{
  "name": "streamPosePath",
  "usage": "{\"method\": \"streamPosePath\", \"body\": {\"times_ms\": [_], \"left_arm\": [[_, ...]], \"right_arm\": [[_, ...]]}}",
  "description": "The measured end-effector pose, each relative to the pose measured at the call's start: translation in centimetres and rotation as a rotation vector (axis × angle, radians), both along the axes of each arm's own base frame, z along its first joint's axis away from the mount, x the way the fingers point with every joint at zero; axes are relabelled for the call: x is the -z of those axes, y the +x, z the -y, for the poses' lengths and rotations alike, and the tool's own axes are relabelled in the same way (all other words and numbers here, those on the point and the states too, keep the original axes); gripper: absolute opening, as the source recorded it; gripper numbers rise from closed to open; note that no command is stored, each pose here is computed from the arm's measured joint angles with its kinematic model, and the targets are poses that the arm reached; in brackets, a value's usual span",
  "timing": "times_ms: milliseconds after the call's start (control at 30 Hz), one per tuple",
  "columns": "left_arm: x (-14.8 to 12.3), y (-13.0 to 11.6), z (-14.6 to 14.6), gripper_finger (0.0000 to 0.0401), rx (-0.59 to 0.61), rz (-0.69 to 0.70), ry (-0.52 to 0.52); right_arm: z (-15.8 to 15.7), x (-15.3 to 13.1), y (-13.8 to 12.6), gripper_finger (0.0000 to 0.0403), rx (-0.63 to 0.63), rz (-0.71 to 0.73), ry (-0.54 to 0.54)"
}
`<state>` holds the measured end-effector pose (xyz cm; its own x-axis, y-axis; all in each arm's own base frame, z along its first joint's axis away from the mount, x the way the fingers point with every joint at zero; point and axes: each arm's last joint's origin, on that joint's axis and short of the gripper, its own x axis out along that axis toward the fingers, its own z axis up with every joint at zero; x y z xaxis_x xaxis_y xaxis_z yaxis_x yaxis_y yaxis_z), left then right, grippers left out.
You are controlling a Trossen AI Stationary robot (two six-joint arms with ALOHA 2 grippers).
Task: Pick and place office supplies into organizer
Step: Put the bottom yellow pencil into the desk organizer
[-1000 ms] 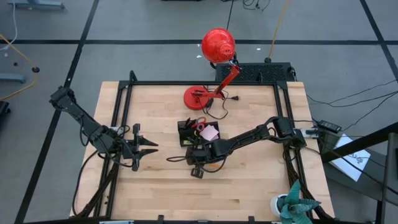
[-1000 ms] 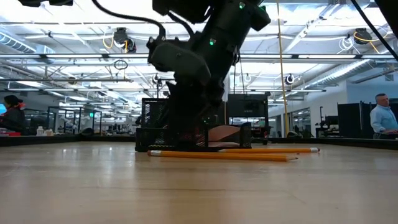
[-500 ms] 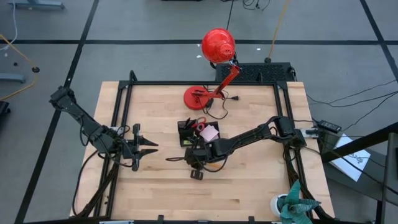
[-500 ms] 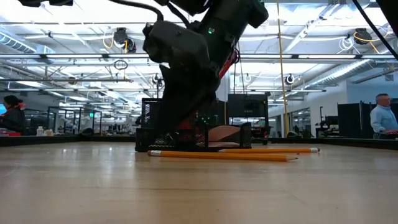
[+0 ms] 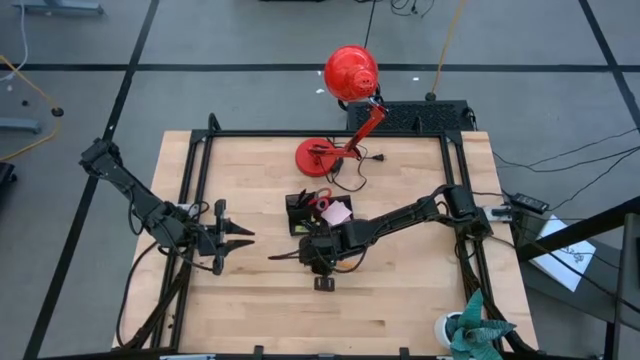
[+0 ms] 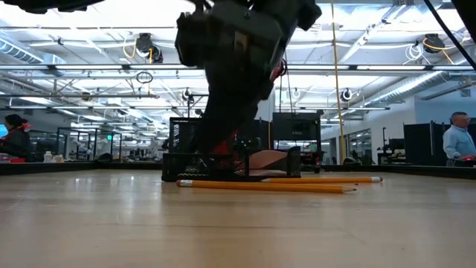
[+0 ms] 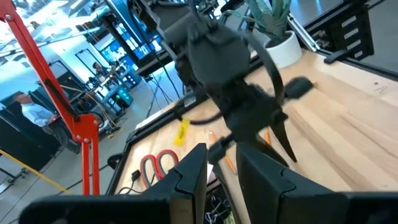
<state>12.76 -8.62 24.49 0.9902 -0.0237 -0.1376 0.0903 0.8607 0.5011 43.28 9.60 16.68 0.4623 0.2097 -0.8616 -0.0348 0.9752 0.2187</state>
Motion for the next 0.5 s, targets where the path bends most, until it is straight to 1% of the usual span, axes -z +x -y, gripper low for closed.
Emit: {"method": "streamPosePath", "body": {"times_ms": [233, 267, 333, 400, 467, 500], "left_arm": [[0.1, 0.0, 0.0, 0.0093, -0.002, -0.008, 0.006], [0.1, 0.0, 0.0, 0.0093, -0.002, -0.008, 0.006], [0.1, 0.0, 0.0, 0.0093, -0.004, -0.009, 0.007], [0.1, 0.0, 0.0, 0.0093, -0.005, -0.011, 0.009], [0.2, 0.0, 0.0, 0.0093, -0.005, -0.015, 0.01], [0.2, 0.0, -0.1, 0.0093, -0.006, -0.019, 0.012]], "right_arm": [[0.1, -2.0, -0.3, 0.0024, 0.04, 0.037, 0.029], [0.3, -2.1, -0.4, 0.0023, 0.052, 0.026, 0.031], [0.8, -1.9, -1.0, 0.0024, 0.089, -0.048, 0.031], [1.4, -1.5, -1.6, 0.0034, 0.135, -0.128, -0.002], [1.8, -1.1, -2.1, 0.0053, 0.173, -0.175, -0.083], [1.9, -1.0, -2.1, 0.0065, 0.186, -0.177, -0.113]]}}
